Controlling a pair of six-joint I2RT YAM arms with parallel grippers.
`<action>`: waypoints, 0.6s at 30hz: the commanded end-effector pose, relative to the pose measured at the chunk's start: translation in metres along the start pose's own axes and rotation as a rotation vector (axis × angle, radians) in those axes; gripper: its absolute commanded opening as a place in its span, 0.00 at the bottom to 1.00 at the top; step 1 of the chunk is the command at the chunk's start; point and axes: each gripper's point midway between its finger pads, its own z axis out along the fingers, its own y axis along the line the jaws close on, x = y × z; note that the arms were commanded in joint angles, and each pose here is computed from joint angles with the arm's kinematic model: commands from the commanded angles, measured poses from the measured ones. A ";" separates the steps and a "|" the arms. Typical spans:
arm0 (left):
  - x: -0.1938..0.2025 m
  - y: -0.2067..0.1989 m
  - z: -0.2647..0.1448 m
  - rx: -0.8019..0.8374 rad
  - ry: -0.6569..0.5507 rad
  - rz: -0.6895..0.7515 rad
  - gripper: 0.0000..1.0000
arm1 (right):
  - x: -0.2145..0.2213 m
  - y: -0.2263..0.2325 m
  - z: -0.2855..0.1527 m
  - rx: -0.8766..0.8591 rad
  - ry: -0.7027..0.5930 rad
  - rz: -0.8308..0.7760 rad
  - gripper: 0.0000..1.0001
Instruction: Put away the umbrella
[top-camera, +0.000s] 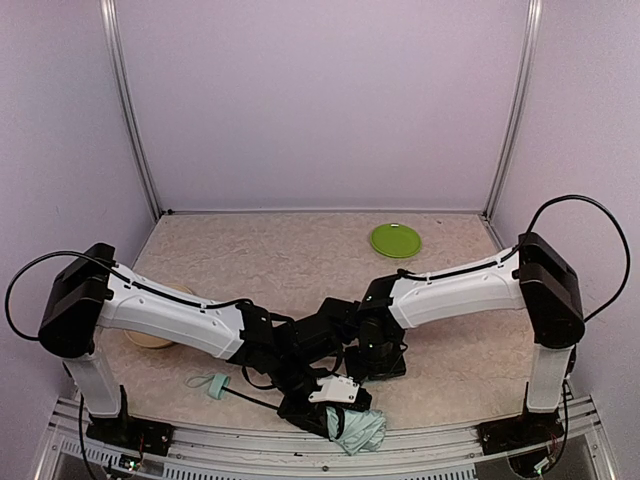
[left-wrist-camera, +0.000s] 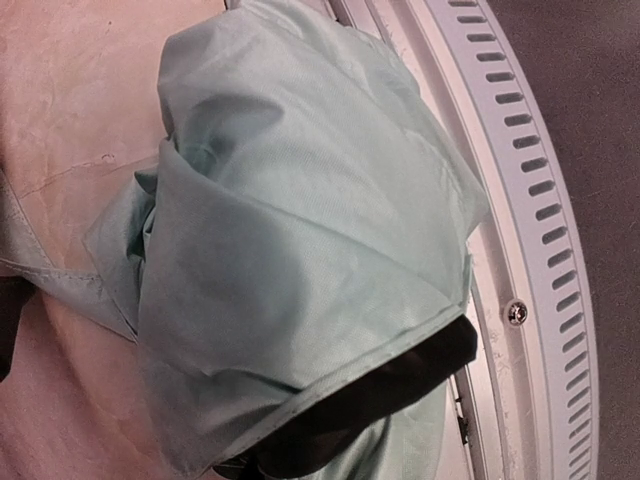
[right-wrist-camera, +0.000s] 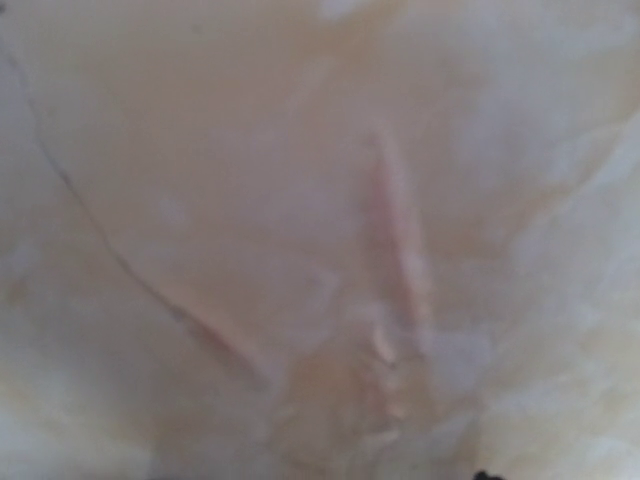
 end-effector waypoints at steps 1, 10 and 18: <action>0.030 -0.003 0.015 0.021 0.092 -0.025 0.00 | 0.029 0.014 0.000 -0.021 0.039 -0.075 0.64; 0.032 -0.002 0.016 0.025 0.098 -0.026 0.00 | 0.034 0.022 0.003 -0.085 0.051 -0.095 0.45; 0.033 -0.003 0.016 0.024 0.099 -0.029 0.00 | 0.017 0.032 -0.005 -0.201 -0.035 -0.094 0.00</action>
